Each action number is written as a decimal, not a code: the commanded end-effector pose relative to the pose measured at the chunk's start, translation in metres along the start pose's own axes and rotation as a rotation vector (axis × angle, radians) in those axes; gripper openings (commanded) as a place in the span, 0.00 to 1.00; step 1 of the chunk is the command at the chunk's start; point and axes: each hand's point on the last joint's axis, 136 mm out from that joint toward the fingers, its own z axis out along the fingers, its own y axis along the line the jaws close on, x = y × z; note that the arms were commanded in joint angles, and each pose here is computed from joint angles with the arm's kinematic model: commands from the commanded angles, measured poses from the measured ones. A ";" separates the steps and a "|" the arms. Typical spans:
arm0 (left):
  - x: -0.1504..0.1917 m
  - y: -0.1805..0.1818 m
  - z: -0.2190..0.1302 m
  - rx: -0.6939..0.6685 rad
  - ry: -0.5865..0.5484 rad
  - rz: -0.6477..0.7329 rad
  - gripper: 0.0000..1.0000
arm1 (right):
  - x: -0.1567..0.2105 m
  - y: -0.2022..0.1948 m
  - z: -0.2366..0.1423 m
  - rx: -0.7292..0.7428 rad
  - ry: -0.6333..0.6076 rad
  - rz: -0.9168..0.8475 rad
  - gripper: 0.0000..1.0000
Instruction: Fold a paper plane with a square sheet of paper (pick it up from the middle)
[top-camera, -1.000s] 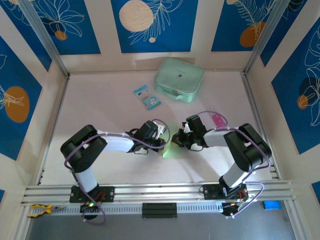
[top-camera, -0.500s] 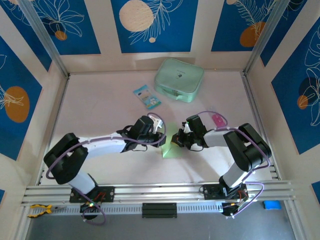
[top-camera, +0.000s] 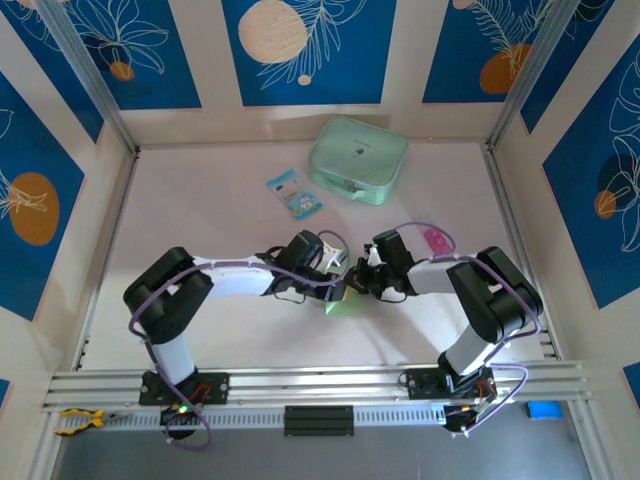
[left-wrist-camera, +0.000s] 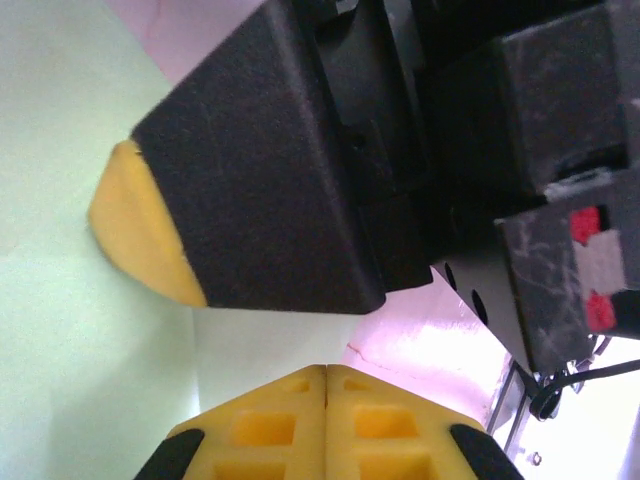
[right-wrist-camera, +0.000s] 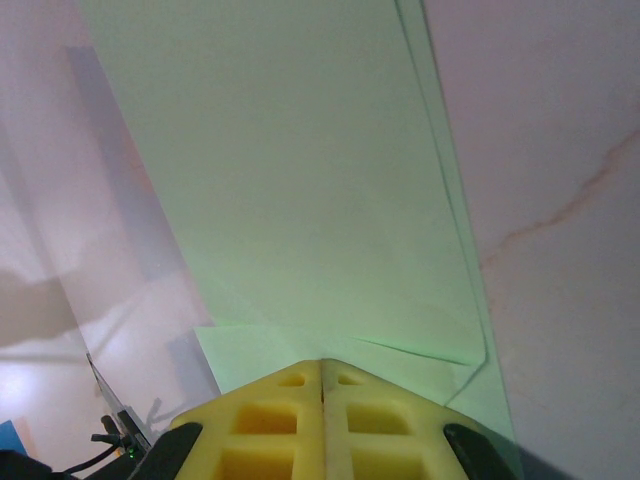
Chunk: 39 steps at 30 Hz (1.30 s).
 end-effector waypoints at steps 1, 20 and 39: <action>0.007 -0.007 0.006 0.040 0.063 0.018 0.07 | 0.016 -0.043 0.000 0.137 0.032 0.075 0.00; 0.043 0.028 0.012 -0.062 0.166 -0.022 0.07 | 0.017 -0.047 -0.001 0.148 0.036 0.081 0.00; 0.084 0.033 -0.010 -0.070 0.200 -0.077 0.08 | 0.017 -0.050 -0.005 0.157 0.029 0.085 0.00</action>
